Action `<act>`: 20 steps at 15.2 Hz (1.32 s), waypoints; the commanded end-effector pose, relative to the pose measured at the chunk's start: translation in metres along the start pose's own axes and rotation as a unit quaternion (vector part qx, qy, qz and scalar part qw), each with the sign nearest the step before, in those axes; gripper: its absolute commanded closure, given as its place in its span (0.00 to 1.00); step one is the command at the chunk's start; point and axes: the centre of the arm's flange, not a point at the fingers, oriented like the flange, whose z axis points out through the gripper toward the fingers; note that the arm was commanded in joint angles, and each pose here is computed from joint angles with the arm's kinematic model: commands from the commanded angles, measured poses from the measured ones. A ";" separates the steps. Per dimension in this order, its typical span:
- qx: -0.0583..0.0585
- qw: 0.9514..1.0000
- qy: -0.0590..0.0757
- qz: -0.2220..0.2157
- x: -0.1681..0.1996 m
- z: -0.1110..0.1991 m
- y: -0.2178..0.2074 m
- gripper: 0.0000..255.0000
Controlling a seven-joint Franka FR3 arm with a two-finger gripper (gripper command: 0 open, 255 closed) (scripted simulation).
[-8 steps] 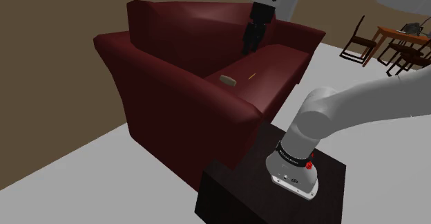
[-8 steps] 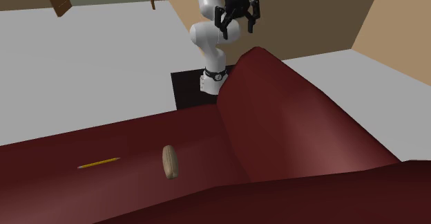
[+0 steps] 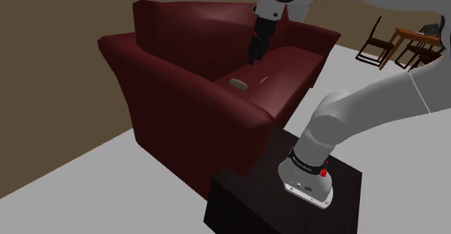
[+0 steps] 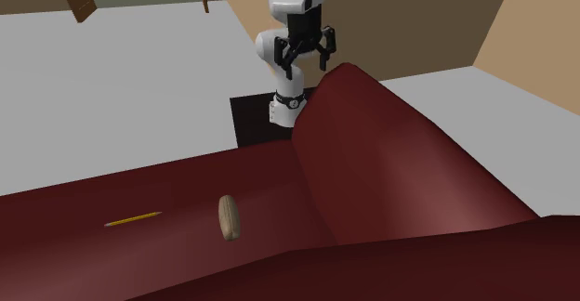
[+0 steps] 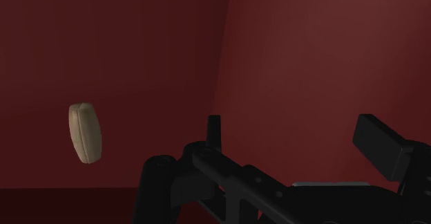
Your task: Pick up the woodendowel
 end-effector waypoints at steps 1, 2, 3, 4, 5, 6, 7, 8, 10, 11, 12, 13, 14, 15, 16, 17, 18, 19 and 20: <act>-0.005 1.000 -0.003 -0.003 0.010 0.016 0.019 0.00; -0.007 1.000 -0.004 -0.004 0.016 0.024 0.027 0.00; -0.009 1.000 -0.006 -0.005 0.021 0.031 0.036 0.00; -0.011 1.000 -0.007 -0.006 0.027 0.039 0.045 0.00; -0.013 1.000 -0.008 -0.007 0.032 0.046 0.054 0.00; -0.015 1.000 -0.010 -0.008 0.038 0.054 0.063 0.00; -0.017 1.000 -0.011 -0.009 0.043 0.062 0.072 0.00; -0.019 1.000 -0.013 -0.010 0.049 0.069 0.081 0.00; -0.023 1.000 -0.016 -0.013 0.060 0.084 0.099 0.00; -0.025 0.999 -0.017 -0.014 0.065 0.092 0.108 0.00; -0.027 0.999 -0.019 -0.015 0.071 0.099 0.117 0.00; -0.029 0.999 -0.020 -0.016 0.076 0.107 0.126 0.00; -0.031 0.999 -0.022 -0.017 0.081 0.114 0.135 0.00; -0.033 0.999 -0.023 -0.018 0.087 0.121 0.144 0.00; -0.035 0.999 -0.025 -0.019 0.092 0.129 0.154 0.00; -0.037 0.999 -0.026 -0.020 0.098 0.136 0.163 0.00; -0.039 0.999 -0.028 -0.021 0.103 0.144 0.172 0.00; -0.041 0.998 -0.029 -0.023 0.109 0.151 0.181 0.00; -0.043 0.998 -0.031 -0.024 0.114 0.158 0.190 0.00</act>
